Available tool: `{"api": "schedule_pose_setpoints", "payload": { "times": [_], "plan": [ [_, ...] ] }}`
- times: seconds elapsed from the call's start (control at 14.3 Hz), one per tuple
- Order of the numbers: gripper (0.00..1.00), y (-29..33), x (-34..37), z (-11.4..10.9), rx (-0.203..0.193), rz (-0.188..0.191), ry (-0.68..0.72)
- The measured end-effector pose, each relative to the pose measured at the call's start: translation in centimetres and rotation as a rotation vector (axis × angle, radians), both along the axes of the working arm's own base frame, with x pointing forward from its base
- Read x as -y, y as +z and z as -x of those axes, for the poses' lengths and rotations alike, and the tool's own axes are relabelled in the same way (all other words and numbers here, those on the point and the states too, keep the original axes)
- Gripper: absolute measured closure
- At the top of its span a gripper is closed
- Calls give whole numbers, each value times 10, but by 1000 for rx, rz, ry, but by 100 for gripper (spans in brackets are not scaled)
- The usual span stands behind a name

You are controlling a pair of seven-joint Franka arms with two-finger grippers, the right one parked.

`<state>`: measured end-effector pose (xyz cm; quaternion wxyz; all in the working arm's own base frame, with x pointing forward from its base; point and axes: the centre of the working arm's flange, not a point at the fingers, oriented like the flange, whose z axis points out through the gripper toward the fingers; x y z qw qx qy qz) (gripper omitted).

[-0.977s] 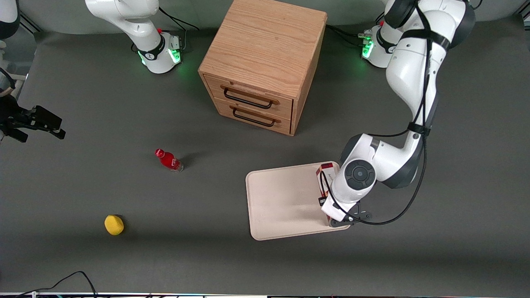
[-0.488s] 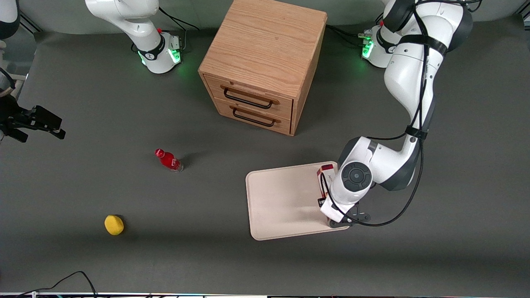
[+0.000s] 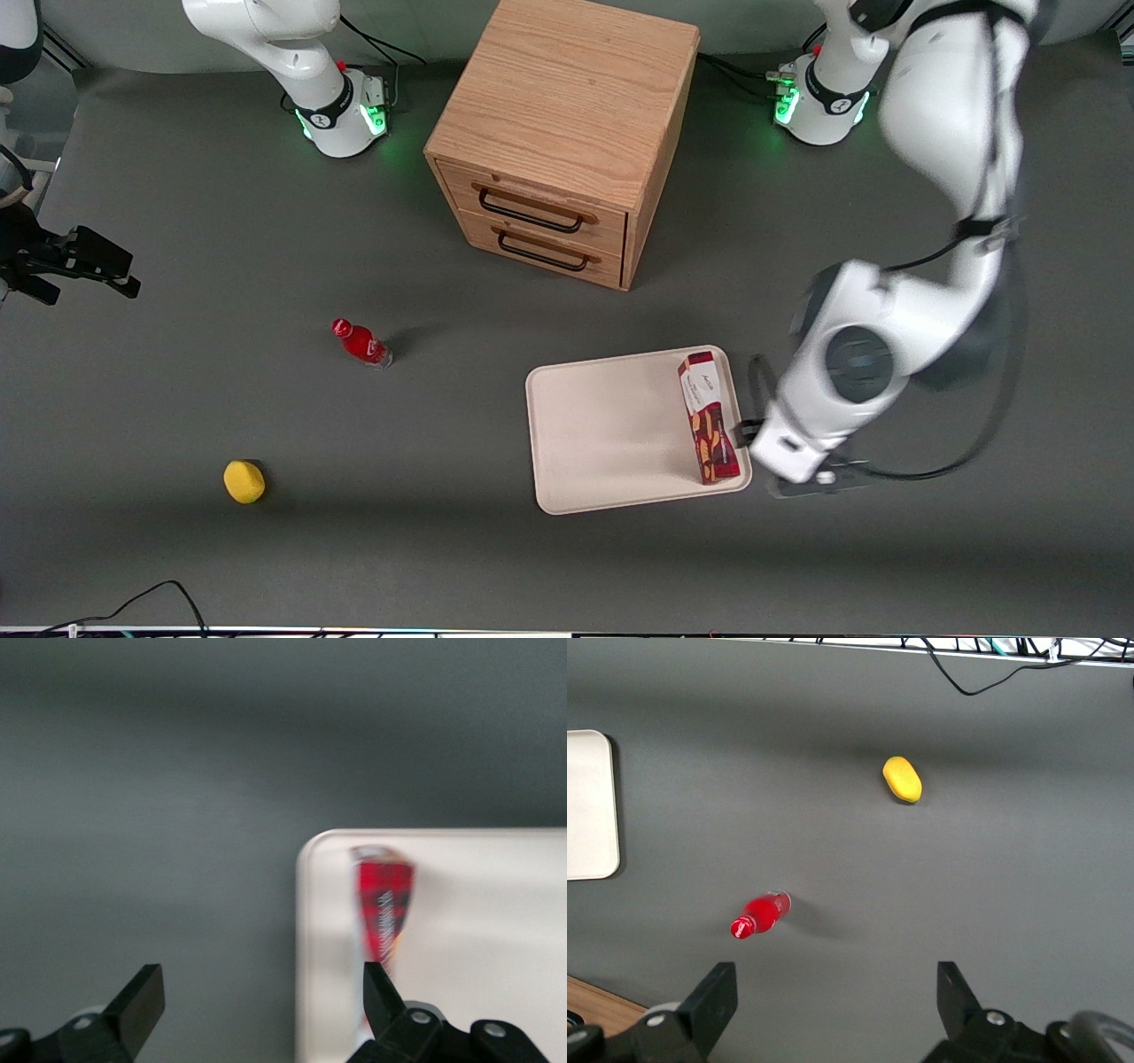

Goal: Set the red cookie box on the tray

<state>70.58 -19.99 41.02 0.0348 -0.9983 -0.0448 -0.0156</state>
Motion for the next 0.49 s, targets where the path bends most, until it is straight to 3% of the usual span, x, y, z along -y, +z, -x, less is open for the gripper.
{"api": "schedule_pose_setpoints", "payload": {
  "times": [0.21,0.49],
  "plan": [
    [0,74,-95,18,-65,-3,-115],
    [0,122,-170,58,-111,6,-203]
  ]
}}
